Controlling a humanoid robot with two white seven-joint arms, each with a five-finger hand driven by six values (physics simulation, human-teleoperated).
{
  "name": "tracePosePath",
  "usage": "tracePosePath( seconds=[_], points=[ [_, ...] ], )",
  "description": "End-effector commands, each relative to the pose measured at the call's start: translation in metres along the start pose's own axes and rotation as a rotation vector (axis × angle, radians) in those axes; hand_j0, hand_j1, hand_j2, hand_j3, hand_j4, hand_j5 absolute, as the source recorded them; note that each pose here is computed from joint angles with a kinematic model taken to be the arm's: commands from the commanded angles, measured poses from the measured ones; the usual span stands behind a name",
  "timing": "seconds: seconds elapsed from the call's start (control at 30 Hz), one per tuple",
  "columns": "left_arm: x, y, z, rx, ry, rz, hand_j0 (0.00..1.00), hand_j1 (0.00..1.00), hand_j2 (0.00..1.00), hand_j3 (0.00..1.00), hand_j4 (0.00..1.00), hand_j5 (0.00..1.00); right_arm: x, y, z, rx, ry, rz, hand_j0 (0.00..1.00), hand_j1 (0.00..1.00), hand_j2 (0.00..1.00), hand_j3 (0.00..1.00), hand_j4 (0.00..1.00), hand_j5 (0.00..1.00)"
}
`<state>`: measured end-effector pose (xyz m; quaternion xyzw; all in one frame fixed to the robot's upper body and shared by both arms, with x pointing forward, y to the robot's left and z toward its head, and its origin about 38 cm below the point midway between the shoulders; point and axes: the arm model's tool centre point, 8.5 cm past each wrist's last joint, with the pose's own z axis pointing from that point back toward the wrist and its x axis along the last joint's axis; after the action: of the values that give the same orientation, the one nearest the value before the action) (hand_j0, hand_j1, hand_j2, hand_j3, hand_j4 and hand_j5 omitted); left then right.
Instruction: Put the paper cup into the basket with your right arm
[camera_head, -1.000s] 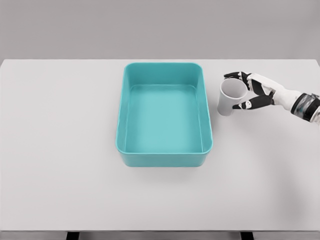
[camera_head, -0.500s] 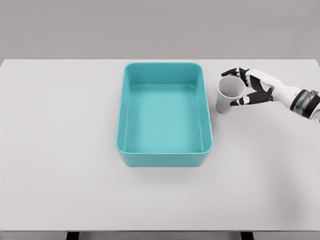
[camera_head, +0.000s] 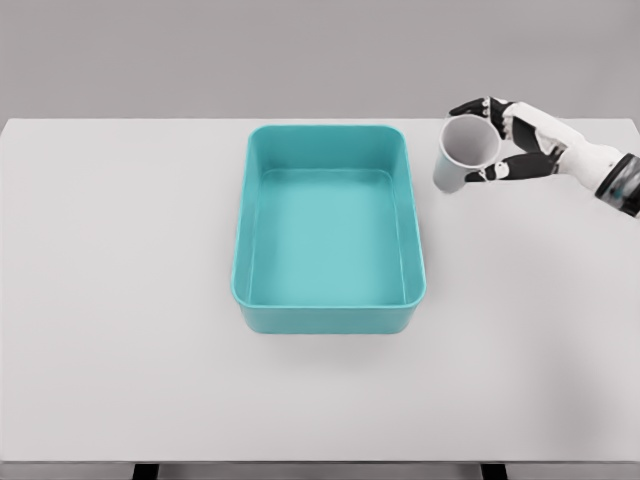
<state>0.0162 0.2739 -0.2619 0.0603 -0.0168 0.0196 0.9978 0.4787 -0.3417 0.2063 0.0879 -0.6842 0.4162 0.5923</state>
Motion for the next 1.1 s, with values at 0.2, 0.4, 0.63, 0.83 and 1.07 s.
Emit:
tracePosePath(
  seconds=[0.2,0.4,0.63,0.83,1.07],
  points=[
    [0.0,0.0,0.0,-0.001,0.0,0.0,1.0,1.0,1.0,1.0,1.0,1.0,0.054,-0.013,0.0,-0.027,-0.151,0.08,0.63,0.63,0.63,0.63,0.63,0.63],
    [0.0,0.0,0.0,0.001,0.0,0.0,1.0,1.0,1.0,1.0,1.0,1.0,0.086,0.012,-0.017,0.05,-0.215,0.177,0.63,0.63,0.63,0.63,0.63,0.63],
    [0.0,0.0,0.0,0.001,0.0,0.0,1.0,1.0,1.0,1.0,1.0,1.0,0.096,0.057,-0.053,0.142,-0.223,0.283,0.63,0.63,0.63,0.63,0.63,0.63],
    [0.0,0.0,0.0,-0.001,0.0,0.0,1.0,1.0,1.0,1.0,1.0,1.0,0.095,0.109,-0.086,0.247,-0.172,0.476,0.63,0.63,0.63,0.63,0.63,0.63],
    [0.0,0.0,0.0,0.001,0.0,0.0,1.0,1.0,1.0,1.0,1.0,1.0,0.075,0.164,-0.121,0.367,-0.01,0.868,0.63,0.63,0.63,0.63,0.63,0.63]
  ],
)
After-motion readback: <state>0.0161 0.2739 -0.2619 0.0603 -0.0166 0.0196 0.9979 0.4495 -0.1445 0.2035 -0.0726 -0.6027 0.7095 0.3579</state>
